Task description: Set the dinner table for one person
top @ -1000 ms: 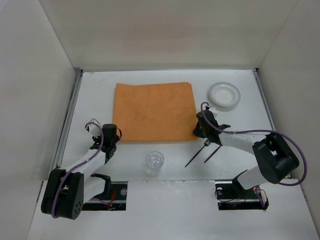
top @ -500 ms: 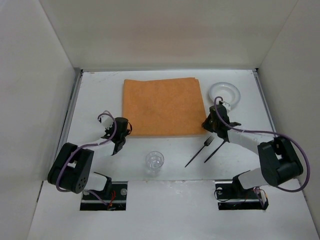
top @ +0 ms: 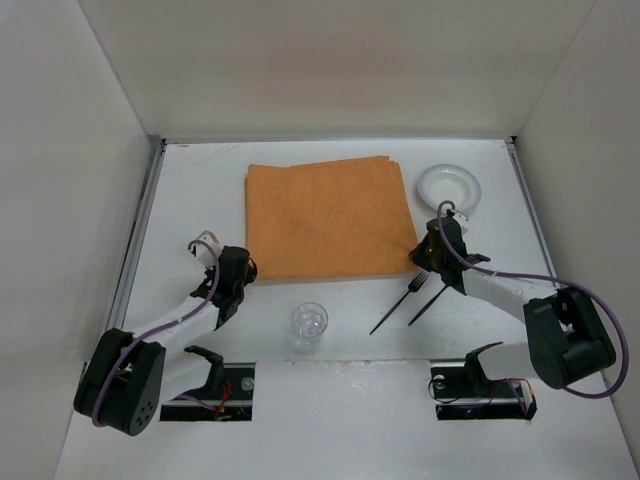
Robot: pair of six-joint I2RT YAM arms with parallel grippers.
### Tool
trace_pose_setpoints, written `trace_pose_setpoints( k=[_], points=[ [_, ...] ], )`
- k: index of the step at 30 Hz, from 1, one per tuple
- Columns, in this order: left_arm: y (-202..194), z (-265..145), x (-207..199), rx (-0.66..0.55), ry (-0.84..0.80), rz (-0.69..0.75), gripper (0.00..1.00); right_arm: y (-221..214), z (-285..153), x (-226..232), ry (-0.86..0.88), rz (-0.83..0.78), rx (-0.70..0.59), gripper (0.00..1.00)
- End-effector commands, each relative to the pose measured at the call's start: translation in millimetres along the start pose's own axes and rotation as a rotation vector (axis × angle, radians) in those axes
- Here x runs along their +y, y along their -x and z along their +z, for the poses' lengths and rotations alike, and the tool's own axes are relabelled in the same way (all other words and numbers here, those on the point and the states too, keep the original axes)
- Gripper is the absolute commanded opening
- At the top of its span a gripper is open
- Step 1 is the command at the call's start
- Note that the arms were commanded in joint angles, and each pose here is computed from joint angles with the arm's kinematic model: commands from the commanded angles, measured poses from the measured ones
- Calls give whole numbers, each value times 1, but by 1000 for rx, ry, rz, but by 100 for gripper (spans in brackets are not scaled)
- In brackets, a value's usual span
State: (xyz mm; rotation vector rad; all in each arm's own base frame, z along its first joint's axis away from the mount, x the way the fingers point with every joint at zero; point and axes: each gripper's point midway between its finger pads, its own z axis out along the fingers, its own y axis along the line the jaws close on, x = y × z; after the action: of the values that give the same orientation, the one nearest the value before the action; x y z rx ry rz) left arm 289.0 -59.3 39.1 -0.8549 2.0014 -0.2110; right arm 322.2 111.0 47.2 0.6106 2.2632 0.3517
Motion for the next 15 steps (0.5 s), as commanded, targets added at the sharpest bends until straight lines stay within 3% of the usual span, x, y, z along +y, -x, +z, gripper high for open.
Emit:
trace_pose_setpoints(
  k=[1,7,11,15],
  points=[
    [2,-3,19,-5,57,25,22,18,-9,7,25,23,-66,5],
    [24,-7,6,-58,16,12,41,19,-22,15,51,11,-64,11],
    [45,-14,-4,-113,-24,-30,42,28,-32,19,66,16,-99,34],
    [68,-29,-30,-174,-116,-60,42,57,-44,35,106,32,-167,50]
  ],
)
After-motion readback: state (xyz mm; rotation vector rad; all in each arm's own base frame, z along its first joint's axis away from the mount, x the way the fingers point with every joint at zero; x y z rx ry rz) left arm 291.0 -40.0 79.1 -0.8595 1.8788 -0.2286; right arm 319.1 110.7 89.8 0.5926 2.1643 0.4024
